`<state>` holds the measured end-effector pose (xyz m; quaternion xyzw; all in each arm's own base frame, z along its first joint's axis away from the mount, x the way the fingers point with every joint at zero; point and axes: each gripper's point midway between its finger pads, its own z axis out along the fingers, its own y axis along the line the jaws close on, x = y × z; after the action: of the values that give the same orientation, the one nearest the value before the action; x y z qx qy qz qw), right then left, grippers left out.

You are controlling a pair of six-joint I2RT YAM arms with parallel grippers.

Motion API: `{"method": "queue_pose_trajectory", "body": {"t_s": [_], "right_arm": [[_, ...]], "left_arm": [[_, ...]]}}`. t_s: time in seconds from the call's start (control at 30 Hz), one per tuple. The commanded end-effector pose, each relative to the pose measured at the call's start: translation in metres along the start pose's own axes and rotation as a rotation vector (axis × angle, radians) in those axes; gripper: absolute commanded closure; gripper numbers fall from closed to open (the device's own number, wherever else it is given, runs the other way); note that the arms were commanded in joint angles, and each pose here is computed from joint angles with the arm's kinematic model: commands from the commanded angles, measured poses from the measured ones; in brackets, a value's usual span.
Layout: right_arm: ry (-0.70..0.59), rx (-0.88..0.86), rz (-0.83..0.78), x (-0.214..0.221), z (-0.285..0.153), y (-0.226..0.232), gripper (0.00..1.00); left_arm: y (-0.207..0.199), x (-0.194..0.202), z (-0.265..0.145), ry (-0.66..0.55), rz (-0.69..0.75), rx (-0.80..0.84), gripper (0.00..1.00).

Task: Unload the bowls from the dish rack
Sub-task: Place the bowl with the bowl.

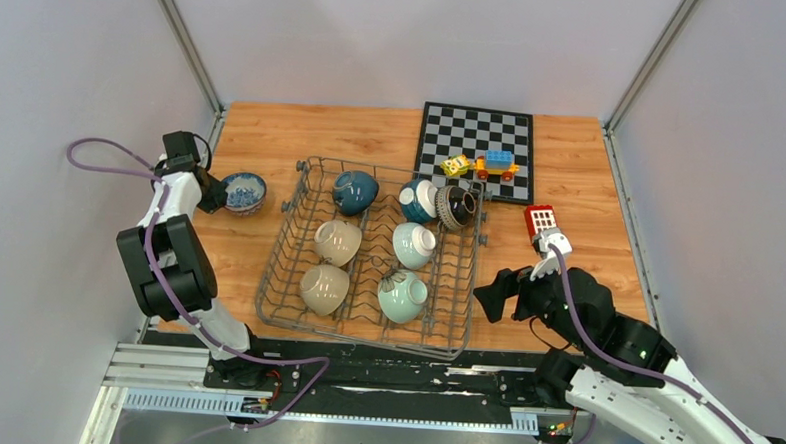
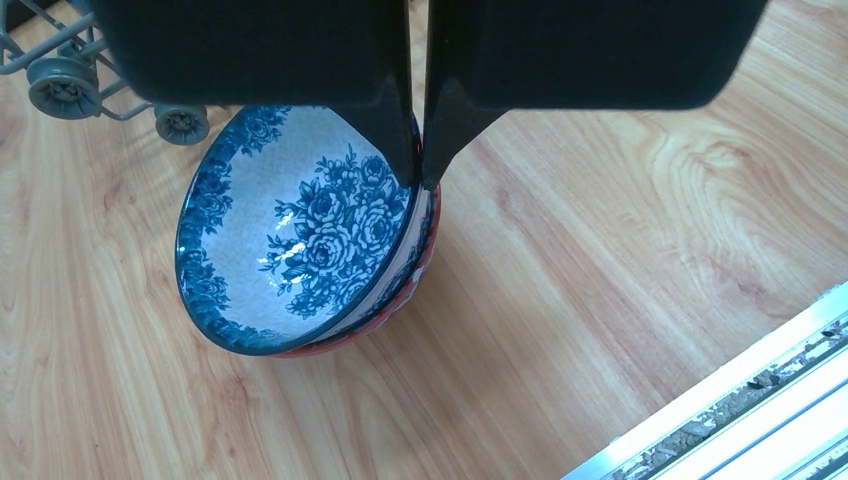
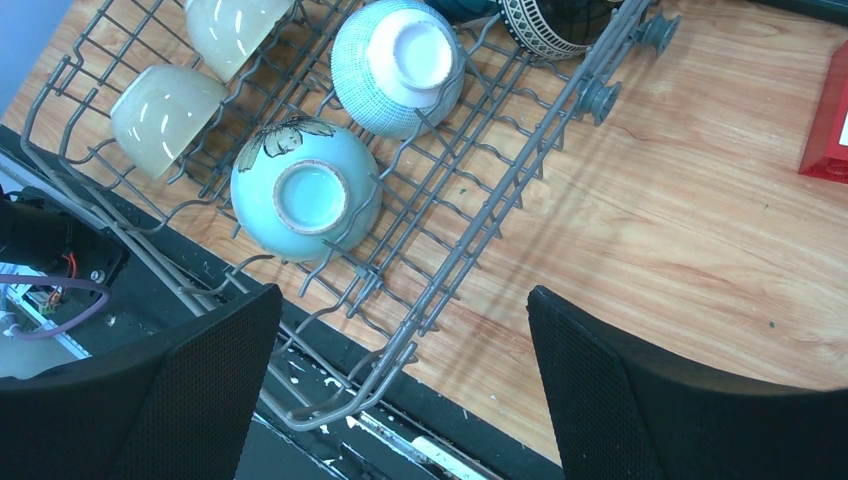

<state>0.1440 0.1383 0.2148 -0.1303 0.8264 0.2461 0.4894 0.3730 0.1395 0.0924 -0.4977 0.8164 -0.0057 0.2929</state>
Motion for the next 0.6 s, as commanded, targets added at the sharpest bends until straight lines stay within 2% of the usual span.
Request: {"method": "queue_pose_trajectory", "body": {"t_s": [0.0,0.57], "right_arm": [[-0.008,0.021,-0.009,-0.002,0.001,-0.004,0.03],[-0.007,0.015,-0.01,-0.002,0.001,-0.004,0.03]], "left_arm": [[-0.015,-0.009,-0.008,-0.03,-0.032,0.074,1.0],[-0.033,-0.023,-0.027,-0.09,-0.07,0.169,1.0]]}}
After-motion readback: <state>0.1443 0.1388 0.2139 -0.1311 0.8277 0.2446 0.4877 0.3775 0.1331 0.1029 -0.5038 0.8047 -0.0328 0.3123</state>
